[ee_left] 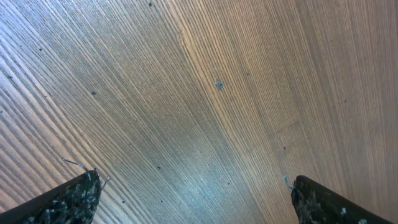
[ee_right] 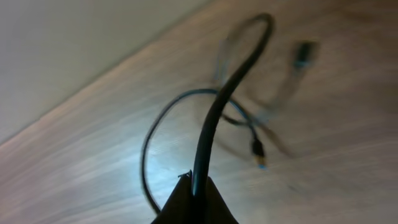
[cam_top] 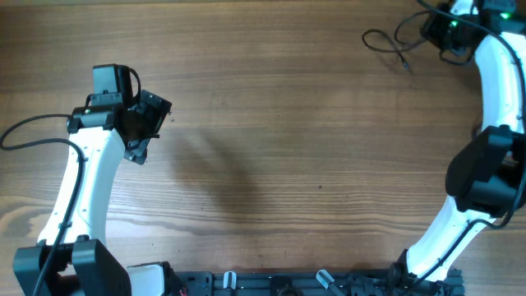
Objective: Untangle cables
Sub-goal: 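Carry the last cable to the upper right with the right gripper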
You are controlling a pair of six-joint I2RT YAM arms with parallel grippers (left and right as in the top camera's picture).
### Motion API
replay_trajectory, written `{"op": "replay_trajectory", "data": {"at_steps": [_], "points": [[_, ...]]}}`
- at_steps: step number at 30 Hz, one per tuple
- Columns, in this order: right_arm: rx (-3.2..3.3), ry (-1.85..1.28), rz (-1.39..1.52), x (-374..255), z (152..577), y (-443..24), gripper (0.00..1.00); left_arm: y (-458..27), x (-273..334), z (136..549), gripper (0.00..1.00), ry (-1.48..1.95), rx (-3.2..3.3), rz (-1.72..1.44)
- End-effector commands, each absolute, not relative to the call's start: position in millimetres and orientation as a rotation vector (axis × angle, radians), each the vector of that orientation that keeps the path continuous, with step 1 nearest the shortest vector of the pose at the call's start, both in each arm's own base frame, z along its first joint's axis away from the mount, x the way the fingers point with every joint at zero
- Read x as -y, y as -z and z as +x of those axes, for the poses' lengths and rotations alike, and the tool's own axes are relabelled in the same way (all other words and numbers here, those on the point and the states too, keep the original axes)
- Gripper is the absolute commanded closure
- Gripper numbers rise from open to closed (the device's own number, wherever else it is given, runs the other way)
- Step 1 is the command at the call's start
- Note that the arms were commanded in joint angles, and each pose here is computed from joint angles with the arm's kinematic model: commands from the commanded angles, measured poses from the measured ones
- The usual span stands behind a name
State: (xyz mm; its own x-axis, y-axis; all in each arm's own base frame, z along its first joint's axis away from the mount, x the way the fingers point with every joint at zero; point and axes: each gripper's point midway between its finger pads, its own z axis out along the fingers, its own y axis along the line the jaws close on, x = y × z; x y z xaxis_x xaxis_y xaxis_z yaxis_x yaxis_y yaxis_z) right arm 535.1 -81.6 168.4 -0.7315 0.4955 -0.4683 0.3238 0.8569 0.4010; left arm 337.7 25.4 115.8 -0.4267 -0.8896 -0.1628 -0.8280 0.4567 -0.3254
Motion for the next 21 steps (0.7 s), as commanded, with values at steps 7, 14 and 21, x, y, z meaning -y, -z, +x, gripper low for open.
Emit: {"op": "replay_trajectory", "data": {"at_steps": [7, 14, 21], "points": [[-2.490, 0.020, 0.821, 154, 509, -133, 0.96, -125, -27, 340, 0.00, 0.284, -2.387, -1.433], [-2.538, 0.022, 0.868, 163, 504, -105, 0.96, -125, -27, 340, 0.00, 0.284, -2.387, -1.433], [-2.573, -0.017, 0.857, 157, 502, -98, 0.07, -125, -27, 339, 0.00, 0.284, -2.387, -1.433]]}}
